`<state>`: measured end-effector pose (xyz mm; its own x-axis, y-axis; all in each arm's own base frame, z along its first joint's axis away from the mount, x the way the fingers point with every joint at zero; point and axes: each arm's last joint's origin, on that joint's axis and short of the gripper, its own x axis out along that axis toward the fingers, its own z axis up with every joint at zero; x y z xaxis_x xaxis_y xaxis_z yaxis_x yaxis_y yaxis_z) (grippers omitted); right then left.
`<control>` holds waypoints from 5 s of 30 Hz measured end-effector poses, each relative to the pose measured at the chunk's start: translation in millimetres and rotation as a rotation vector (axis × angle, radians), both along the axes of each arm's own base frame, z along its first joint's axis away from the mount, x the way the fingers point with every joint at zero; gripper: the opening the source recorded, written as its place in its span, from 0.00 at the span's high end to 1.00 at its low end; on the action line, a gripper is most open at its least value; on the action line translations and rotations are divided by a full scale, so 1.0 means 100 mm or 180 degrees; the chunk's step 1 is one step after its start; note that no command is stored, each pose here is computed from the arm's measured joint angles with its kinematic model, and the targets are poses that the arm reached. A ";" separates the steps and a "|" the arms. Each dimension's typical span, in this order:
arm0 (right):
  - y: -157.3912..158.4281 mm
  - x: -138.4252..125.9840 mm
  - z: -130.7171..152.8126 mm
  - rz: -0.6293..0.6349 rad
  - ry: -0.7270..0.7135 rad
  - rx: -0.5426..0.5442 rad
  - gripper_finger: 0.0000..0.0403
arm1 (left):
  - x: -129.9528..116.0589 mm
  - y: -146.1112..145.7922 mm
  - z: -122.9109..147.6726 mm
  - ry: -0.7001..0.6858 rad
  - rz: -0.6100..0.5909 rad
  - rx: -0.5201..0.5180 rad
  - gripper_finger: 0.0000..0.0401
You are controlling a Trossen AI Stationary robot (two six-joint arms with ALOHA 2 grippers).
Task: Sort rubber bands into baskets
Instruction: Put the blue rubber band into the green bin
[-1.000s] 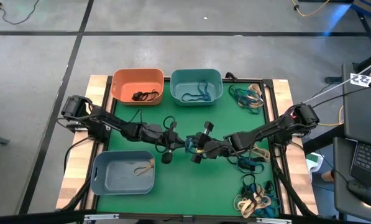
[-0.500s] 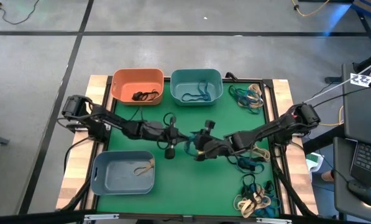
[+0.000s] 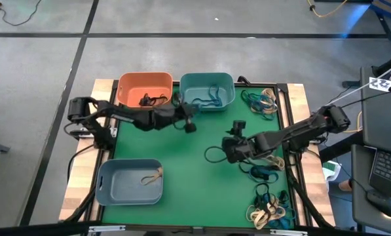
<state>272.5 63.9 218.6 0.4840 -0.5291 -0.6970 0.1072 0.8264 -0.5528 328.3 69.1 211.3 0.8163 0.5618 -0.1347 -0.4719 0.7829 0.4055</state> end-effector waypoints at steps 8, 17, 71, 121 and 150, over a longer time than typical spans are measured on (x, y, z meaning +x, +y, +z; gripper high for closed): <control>-0.22 -0.24 -0.45 -0.0485 0.0253 0.0064 0.56 | 0.09 0.53 0.42 -0.0292 0.0019 0.0060 0.99; -0.24 -0.34 -0.61 -0.0821 0.0066 0.0217 0.56 | 0.13 1.03 0.31 -0.0382 0.0178 -0.0309 0.99; -0.21 -0.22 -0.69 -0.0608 -0.0487 0.0491 0.56 | 0.32 1.19 0.20 0.1248 0.0197 -0.1802 0.61; 0.12 -0.99 -0.12 -0.0592 0.0929 0.2547 0.56 | 0.05 -0.27 0.07 0.0928 -0.1036 -0.1356 0.60; 0.44 -0.94 -0.47 -0.0614 0.1711 0.2539 0.93 | 0.06 -0.29 0.09 0.0808 -0.1013 -0.1439 0.60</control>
